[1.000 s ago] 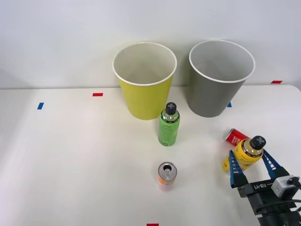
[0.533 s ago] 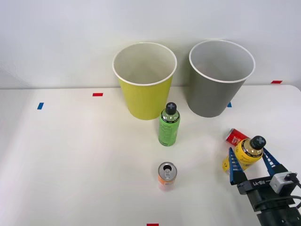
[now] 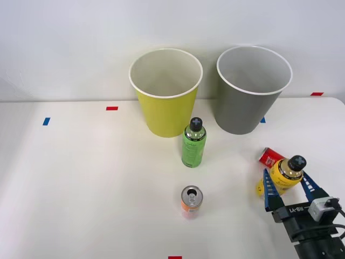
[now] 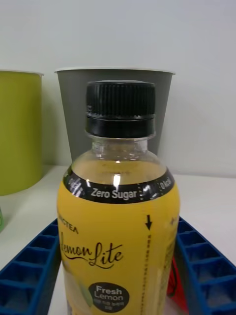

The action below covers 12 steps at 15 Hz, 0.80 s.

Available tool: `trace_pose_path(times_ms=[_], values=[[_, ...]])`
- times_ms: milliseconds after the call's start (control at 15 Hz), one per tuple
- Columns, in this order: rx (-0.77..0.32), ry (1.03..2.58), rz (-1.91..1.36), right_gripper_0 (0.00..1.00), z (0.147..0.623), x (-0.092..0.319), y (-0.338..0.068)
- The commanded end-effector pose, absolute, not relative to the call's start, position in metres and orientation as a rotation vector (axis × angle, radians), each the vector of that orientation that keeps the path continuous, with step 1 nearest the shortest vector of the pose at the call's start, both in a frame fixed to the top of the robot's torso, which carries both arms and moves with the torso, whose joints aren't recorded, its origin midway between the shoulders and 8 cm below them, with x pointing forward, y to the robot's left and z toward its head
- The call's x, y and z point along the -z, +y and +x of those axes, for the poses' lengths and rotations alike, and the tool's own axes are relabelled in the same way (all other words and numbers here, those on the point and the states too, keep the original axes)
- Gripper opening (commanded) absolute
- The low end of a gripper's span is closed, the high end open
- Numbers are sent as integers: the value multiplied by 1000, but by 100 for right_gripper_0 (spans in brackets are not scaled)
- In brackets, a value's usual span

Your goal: Put cans in the gray bin, plastic bottles in the light green bin

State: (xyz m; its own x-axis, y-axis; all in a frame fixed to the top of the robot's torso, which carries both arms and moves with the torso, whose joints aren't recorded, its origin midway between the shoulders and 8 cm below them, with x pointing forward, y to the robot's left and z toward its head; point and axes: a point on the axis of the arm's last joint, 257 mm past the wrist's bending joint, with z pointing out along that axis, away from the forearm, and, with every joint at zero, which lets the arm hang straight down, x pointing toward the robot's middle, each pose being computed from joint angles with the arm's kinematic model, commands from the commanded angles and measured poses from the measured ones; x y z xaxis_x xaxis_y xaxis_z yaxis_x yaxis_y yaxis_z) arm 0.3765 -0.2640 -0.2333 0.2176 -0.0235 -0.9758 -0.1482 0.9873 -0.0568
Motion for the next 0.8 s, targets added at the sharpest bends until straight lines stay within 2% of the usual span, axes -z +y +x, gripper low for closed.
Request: trace_pose_path(times_ms=[67, 467, 800], values=[[-80, 1348, -151, 2, 377, 233, -264], [-75, 1351, -155, 0, 373, 235, -262], [-130, 1362, -149, 0, 359, 198, -246]])
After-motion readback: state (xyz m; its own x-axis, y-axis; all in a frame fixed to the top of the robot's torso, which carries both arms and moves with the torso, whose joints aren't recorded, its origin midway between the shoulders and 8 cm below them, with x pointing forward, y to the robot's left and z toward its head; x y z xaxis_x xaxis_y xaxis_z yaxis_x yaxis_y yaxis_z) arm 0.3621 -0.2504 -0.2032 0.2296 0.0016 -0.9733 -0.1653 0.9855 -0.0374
